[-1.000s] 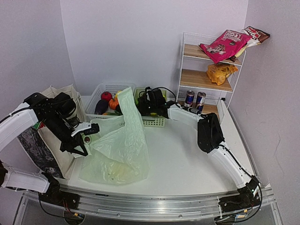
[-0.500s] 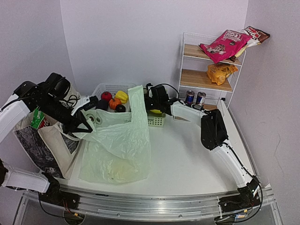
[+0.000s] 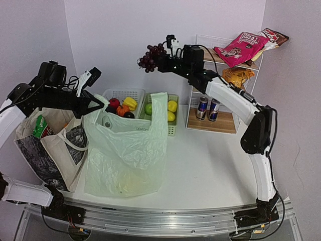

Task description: Place the mixed food into the grocery bags and tie them

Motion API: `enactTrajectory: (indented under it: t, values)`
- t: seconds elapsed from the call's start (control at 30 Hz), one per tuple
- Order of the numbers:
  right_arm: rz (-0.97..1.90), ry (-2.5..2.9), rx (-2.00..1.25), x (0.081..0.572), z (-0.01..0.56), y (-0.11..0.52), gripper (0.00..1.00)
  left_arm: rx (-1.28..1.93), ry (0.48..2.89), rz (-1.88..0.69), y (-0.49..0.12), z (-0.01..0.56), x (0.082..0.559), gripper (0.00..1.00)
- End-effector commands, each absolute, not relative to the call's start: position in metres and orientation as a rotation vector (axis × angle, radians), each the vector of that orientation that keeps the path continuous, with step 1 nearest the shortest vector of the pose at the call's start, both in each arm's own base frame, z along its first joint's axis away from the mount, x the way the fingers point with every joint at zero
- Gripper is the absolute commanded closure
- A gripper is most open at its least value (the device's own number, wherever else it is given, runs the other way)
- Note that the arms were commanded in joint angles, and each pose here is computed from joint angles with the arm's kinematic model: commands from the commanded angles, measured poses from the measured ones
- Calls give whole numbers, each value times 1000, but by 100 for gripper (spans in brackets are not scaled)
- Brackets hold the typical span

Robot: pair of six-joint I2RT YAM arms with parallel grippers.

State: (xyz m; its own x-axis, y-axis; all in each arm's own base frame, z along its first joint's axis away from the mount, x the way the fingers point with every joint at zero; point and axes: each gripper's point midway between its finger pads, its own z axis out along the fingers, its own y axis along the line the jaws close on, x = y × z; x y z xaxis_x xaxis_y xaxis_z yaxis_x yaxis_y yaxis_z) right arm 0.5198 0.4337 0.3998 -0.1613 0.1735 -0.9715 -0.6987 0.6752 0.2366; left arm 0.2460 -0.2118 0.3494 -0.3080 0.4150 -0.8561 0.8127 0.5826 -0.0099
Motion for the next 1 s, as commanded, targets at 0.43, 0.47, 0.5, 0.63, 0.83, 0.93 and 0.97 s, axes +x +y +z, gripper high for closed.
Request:
enactTrajectory:
  t: [0.43,0.47,0.5,0.63,0.83,0.93,0.97]
  values:
    - [972,1288,-1070,238,373,528,100,670,1675,-724,-203,433,235,100]
    - [968,1293,-1088,230,367,527,100,667,1673,-722,-202,433,235,100]
    - [965,1300,-1107,222,360,526,100,666,1673,-720,-202,433,236,100]
    - [940,1341,-1196,198,329,524,100,686,1670,-721,-203,433,234,100]
    - [954,1358,-1343,169,307,528,100,747,1646,-677,-205,430,235,100]
    - [899,1352,-1417,152,300,526,100,746,1644,-600,-201,427,245,100]
    - [879,1351,-1439,146,298,524,100,756,1636,-589,-202,427,247,100]
